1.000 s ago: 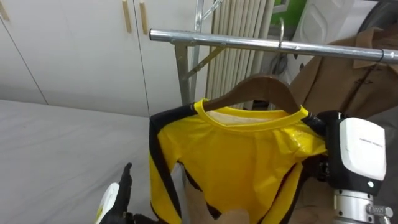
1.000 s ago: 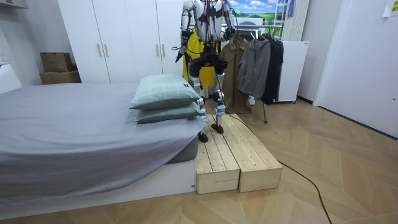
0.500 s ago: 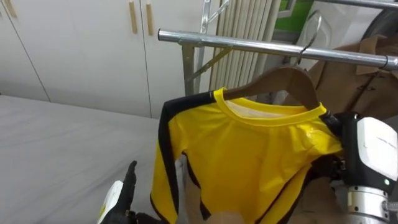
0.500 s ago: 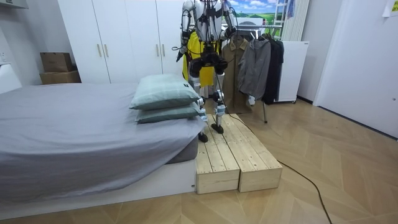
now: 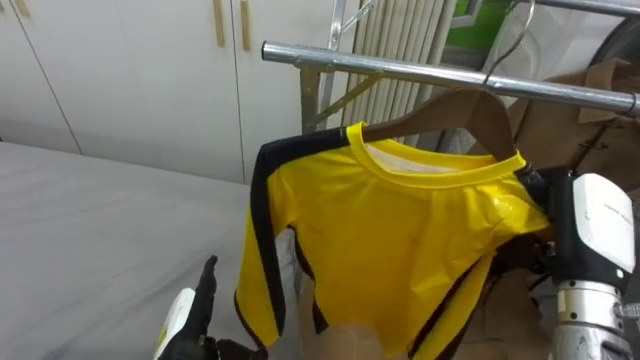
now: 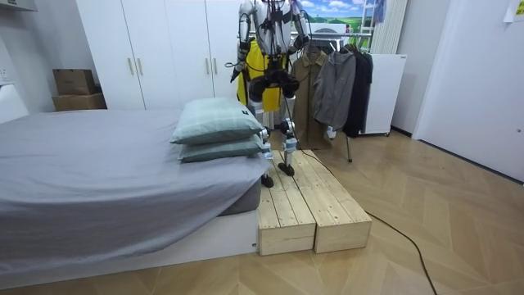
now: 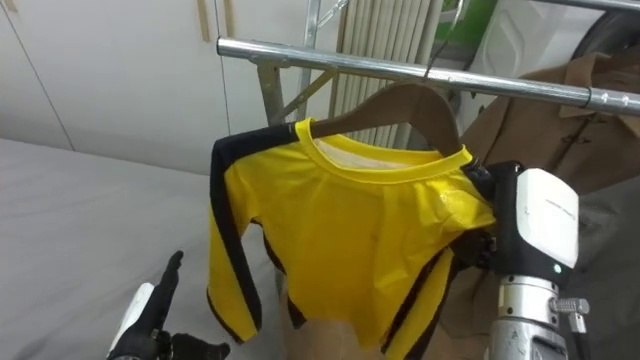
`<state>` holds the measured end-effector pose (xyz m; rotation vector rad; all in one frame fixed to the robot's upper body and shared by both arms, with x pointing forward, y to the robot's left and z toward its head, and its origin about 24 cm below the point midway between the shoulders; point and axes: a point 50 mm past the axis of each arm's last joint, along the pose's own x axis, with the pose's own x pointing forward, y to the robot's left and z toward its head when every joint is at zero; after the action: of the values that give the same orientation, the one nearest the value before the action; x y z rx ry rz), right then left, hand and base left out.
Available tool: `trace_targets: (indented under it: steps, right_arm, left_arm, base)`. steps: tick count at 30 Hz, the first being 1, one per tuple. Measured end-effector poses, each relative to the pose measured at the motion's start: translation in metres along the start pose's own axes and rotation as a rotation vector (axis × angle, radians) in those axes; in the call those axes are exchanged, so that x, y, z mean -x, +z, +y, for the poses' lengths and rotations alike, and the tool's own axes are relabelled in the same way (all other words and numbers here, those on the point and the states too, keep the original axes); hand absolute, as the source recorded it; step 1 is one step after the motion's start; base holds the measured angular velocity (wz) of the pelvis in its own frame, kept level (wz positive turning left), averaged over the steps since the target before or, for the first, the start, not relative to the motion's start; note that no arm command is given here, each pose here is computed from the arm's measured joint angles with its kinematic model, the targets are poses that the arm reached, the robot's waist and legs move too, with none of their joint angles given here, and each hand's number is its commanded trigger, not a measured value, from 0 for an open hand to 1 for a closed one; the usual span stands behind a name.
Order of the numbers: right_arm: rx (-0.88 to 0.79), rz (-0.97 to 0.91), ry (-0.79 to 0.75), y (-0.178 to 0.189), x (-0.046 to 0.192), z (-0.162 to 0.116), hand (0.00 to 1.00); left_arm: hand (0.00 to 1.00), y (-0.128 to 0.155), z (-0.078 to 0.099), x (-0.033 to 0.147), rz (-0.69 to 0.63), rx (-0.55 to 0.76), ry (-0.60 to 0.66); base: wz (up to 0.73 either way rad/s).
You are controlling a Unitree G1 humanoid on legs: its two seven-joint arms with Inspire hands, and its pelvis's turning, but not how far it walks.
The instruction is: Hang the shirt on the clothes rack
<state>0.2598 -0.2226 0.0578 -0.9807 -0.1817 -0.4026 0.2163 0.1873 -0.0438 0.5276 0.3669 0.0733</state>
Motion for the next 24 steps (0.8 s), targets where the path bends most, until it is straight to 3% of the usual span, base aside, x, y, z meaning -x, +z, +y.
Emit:
trace_targets:
  steps: [15, 24]
  right_arm:
    - [-0.083, 0.028, -0.006, -0.001, -0.023, -0.009, 1.0]
    - [-0.135, 0.149, 0.05, -0.022, -0.026, -0.006, 1.0]
  left_arm:
    - [0.0, -0.002, 0.003, 0.0, 0.005, -0.035, 0.009]
    - [0.0, -0.003, 0.007, -0.001, 0.009, -0.027, 0.028]
  base:
    - [0.04]
    - [0.07]
